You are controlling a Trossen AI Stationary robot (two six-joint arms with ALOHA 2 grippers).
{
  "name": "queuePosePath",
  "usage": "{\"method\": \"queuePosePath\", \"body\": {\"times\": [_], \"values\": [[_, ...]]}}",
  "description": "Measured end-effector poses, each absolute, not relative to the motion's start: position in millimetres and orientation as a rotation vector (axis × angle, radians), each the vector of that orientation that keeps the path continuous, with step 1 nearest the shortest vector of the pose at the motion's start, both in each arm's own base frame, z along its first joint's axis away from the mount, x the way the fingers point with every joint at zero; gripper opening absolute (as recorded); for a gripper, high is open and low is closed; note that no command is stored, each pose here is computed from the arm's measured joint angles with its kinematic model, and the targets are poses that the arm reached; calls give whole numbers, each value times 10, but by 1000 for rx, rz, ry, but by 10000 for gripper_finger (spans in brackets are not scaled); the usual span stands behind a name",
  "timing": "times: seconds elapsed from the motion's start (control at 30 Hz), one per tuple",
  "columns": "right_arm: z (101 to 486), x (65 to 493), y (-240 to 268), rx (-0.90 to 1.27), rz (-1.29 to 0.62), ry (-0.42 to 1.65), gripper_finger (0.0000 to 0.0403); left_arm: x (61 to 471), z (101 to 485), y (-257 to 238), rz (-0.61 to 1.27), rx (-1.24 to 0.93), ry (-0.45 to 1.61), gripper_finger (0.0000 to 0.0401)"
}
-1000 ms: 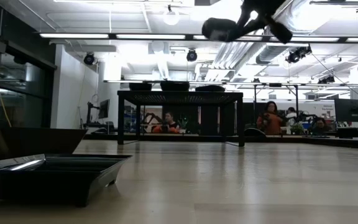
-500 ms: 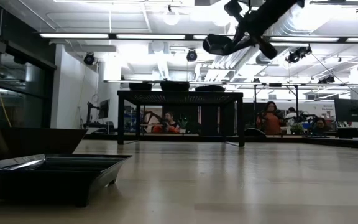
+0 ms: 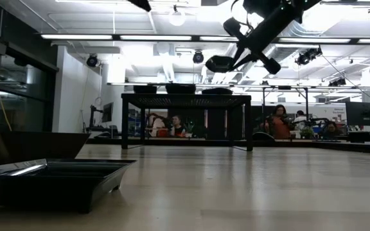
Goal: Pick & Place Mini shaped plates
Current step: Stack the leaf-shaped plate on top of the leaf-shaped plate on the shelf
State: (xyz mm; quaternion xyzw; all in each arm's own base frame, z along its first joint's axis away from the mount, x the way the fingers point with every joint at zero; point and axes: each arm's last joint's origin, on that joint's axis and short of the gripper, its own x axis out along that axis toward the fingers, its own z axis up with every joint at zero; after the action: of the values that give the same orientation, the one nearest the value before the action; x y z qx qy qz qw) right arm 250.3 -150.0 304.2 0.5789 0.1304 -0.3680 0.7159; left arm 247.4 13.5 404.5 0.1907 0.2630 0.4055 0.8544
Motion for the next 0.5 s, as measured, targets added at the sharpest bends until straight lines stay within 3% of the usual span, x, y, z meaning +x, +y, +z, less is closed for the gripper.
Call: {"method": "queuePosePath", "body": {"times": [0.5], "values": [[2912,2595,-1484,1488,-904,258,0,2484,3923,324,858,570,753,248]]}}
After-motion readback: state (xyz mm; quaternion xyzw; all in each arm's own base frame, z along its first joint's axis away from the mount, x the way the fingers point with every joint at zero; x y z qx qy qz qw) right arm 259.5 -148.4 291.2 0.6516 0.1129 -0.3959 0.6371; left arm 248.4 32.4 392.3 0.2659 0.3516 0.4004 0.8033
